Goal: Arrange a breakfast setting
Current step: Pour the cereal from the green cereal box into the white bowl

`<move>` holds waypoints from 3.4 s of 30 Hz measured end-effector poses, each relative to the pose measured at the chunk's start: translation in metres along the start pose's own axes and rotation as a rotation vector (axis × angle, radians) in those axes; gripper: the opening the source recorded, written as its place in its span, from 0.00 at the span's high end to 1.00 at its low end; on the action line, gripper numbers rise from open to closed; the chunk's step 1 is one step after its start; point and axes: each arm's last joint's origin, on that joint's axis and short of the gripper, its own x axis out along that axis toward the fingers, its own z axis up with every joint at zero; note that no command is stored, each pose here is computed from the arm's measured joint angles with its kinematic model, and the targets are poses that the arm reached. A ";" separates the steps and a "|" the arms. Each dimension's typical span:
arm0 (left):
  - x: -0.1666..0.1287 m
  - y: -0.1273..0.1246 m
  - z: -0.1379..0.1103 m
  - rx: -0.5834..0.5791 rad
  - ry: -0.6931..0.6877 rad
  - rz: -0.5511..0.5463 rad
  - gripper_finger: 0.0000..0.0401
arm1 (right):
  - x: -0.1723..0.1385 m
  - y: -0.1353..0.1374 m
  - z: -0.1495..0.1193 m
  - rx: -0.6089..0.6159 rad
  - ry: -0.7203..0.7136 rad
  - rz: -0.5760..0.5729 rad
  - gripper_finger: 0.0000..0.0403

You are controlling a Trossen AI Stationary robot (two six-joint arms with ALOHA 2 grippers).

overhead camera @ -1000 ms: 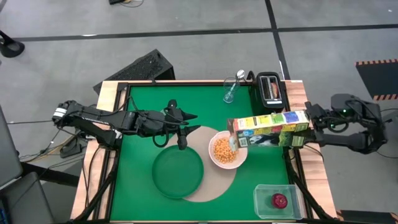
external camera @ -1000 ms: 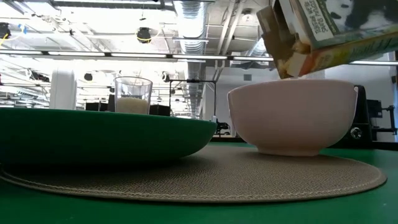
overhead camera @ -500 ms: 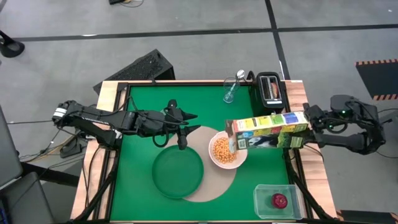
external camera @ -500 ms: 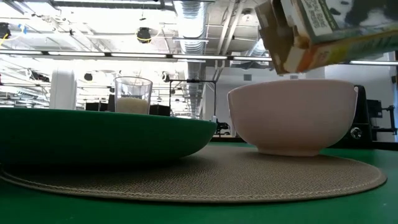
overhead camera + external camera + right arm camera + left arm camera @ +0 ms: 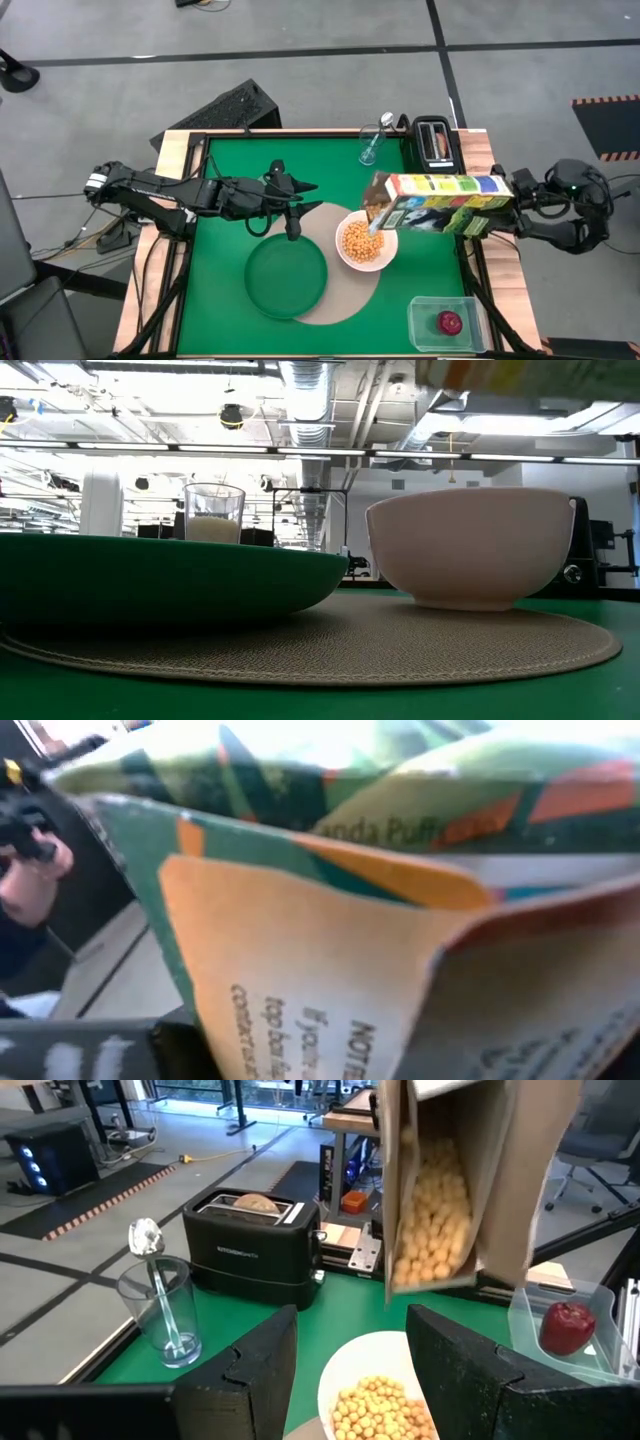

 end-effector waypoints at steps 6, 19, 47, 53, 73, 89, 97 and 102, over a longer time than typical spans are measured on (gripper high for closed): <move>0.000 0.000 0.000 0.017 -0.002 0.009 0.56 | 0.009 -0.003 0.000 -0.022 -0.135 0.031 0.43; -0.002 0.002 0.002 0.102 -0.010 0.038 0.56 | 0.049 -0.018 0.005 -0.081 -0.398 0.046 0.43; 0.002 0.010 0.021 -0.001 -0.177 -0.012 0.26 | 0.141 -0.051 0.010 -0.213 -0.640 0.077 0.43; 0.002 0.010 0.023 -0.019 -0.201 -0.018 0.03 | 0.149 -0.053 0.013 -0.224 -0.659 0.080 0.43; 0.028 0.002 0.028 0.025 -0.395 -0.053 0.00 | 0.179 -0.062 0.016 -0.235 -0.713 0.107 0.43; 0.036 0.001 0.031 0.008 -0.482 -0.077 0.00 | 0.205 -0.066 0.013 -0.221 -0.748 0.152 0.43; 0.035 0.005 0.034 0.002 -0.506 -0.039 0.00 | 0.225 -0.065 0.017 -0.210 -0.743 0.172 0.43; 0.034 0.005 0.036 0.012 -0.528 -0.037 0.04 | 0.235 -0.067 0.016 -0.203 -0.740 0.181 0.43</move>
